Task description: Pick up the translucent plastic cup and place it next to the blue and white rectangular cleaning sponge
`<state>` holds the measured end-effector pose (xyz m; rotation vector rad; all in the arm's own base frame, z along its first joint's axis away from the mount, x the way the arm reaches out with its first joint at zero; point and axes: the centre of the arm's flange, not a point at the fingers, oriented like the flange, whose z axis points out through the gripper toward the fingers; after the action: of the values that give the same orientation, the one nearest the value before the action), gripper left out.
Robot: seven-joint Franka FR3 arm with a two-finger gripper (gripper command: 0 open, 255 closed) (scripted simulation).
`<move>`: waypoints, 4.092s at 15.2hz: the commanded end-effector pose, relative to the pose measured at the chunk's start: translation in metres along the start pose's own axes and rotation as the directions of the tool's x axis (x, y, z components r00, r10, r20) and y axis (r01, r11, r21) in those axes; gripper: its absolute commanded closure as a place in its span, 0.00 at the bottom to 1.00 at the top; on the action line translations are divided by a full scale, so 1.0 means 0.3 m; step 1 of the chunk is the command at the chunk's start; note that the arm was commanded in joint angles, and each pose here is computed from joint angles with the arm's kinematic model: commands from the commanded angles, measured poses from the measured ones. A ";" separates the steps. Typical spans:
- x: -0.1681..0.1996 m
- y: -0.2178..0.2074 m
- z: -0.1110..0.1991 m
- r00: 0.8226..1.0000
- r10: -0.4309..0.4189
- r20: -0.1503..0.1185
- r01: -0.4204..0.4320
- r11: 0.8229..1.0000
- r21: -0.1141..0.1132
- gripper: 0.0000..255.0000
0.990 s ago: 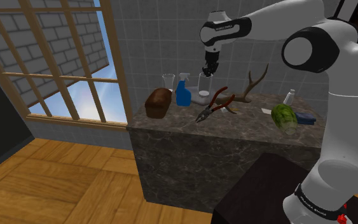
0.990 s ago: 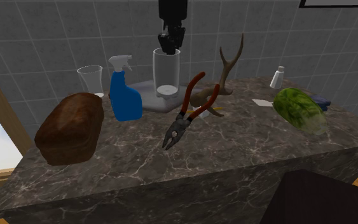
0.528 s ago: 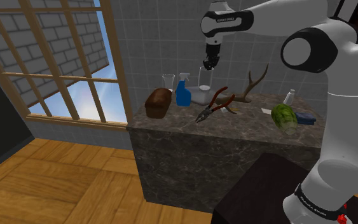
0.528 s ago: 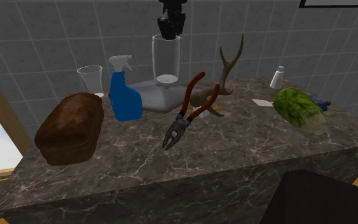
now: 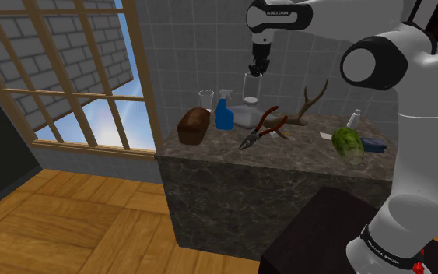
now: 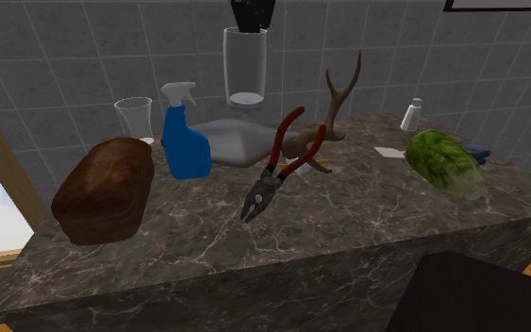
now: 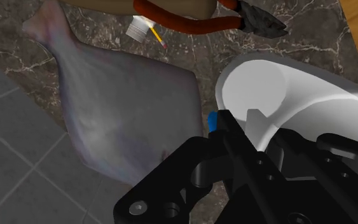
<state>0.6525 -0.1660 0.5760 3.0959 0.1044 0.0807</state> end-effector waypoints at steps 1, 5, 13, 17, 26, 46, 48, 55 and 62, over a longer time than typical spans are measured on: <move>-0.041 0.021 -0.010 1.000 0.000 0.000 0.000 1.000 0.000 1.00; -0.203 0.088 -0.016 1.000 0.000 0.000 0.000 1.000 0.000 1.00; -0.528 0.222 -0.027 1.000 0.000 0.000 0.000 1.000 0.000 1.00; -0.691 0.289 -0.033 1.000 0.000 0.000 0.000 1.000 0.000 1.00; -1.057 0.440 -0.046 1.000 0.000 0.000 0.000 1.000 0.000 1.00; -1.869 0.776 -0.075 1.000 0.000 0.000 0.000 1.000 0.000 1.00; -1.951 0.809 -0.078 1.000 0.000 0.000 0.000 1.000 0.000 1.00; -2.139 0.884 -0.032 1.000 0.000 0.000 0.000 1.000 0.000 1.00; -2.145 0.878 0.091 1.000 0.000 0.000 0.000 1.000 0.000 1.00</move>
<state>0.0313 -0.4734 0.5335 3.0966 0.1049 0.0803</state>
